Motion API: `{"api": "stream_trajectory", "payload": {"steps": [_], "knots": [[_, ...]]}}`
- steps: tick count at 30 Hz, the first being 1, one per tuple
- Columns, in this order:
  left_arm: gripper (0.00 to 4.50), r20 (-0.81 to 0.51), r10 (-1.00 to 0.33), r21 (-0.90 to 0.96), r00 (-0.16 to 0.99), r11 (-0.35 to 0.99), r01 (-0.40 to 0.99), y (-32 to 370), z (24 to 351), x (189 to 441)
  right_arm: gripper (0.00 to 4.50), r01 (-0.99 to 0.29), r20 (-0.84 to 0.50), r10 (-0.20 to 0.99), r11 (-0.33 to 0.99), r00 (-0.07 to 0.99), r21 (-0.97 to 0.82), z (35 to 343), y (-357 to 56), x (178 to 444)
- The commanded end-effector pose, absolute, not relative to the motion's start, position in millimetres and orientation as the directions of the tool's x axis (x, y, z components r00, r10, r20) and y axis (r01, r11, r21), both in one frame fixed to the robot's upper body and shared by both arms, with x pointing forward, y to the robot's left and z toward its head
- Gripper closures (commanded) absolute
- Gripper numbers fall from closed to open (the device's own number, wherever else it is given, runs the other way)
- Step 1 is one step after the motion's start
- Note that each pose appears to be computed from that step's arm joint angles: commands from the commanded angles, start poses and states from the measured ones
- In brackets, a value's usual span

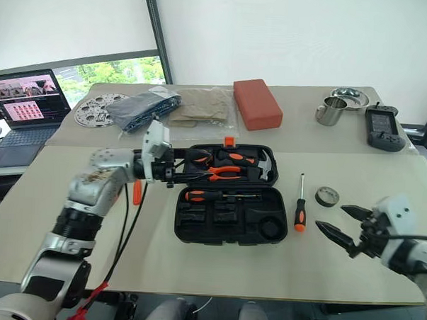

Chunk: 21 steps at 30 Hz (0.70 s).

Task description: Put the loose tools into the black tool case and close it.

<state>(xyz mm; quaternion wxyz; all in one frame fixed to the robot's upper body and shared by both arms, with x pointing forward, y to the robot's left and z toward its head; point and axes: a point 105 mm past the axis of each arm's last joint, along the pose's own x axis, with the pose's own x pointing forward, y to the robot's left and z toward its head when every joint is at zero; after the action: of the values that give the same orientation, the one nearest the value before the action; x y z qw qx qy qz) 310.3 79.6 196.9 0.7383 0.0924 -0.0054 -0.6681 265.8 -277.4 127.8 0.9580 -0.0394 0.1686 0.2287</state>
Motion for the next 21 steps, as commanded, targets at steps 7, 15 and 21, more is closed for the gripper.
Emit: {"api": "stream_trajectory", "payload": {"steps": [7, 15, 21], "knots": [[0.04, -0.166, -0.985, 0.19, -0.049, -0.081, 0.979, 94, 230, 272, 0.0, -0.333, -0.526, 0.339, 0.936, 0.78, 0.109, 119, -263, 275], [0.04, -0.218, -0.976, 0.22, -0.004, -0.053, 0.974, 100, 228, 271, 0.0, -0.273, -0.563, 0.297, 0.953, 0.771, 0.129, 115, -250, 295], [0.01, -0.224, -0.975, 0.239, 0.008, -0.047, 0.97, 96, 226, 268, 0.26, -0.287, -0.62, 0.242, 0.957, 0.746, 0.029, 107, -244, 302]]}}
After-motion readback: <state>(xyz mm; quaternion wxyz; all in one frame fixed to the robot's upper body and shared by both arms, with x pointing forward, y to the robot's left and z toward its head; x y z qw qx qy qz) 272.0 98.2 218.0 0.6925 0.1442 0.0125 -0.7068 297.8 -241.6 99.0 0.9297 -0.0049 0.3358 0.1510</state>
